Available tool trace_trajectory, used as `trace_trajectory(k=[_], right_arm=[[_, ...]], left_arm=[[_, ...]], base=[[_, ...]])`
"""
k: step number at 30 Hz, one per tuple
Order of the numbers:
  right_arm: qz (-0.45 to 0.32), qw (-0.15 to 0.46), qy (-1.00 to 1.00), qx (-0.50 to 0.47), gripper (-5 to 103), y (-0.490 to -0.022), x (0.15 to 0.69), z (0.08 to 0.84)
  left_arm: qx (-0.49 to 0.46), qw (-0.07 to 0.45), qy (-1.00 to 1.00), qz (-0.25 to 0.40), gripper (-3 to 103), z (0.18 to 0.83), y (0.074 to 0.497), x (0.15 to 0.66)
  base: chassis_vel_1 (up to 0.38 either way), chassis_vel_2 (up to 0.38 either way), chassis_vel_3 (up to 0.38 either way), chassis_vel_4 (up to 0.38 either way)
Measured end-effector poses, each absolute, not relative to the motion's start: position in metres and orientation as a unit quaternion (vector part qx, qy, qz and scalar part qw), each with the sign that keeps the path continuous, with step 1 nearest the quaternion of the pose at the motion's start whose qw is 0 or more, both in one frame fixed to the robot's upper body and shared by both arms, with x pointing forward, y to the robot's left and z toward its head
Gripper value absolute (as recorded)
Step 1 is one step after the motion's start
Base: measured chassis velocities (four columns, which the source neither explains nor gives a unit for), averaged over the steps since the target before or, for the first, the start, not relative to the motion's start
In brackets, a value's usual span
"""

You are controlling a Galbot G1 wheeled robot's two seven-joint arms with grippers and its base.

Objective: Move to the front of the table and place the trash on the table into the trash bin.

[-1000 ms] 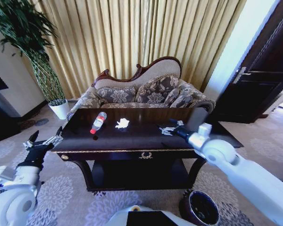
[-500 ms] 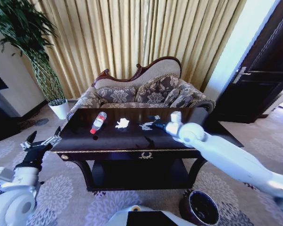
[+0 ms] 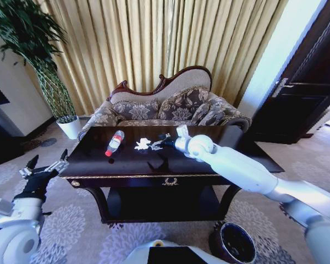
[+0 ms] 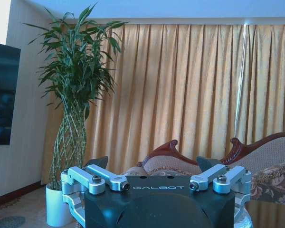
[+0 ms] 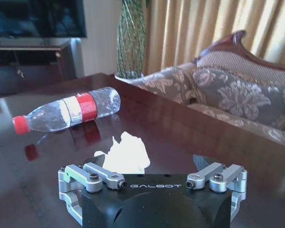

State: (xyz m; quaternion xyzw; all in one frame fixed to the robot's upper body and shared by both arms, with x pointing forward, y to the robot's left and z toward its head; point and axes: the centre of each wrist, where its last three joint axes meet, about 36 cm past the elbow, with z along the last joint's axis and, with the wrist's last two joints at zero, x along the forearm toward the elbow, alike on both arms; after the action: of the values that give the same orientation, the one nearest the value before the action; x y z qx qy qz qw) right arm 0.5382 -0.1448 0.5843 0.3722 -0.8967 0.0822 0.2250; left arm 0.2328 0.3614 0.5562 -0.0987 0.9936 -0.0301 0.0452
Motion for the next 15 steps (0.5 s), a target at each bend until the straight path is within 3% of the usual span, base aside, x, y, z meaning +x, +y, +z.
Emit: trace_trajectory(k=[15], right_arm=[[0.089,0.269,-0.886,0.366,100,-0.111,0.55,0.584]], left_arm=[[-0.105,0.044,0.993,-0.03,100,0.555,0.363,0.232]], base=[[0.0,0.0,0.0,0.0]])
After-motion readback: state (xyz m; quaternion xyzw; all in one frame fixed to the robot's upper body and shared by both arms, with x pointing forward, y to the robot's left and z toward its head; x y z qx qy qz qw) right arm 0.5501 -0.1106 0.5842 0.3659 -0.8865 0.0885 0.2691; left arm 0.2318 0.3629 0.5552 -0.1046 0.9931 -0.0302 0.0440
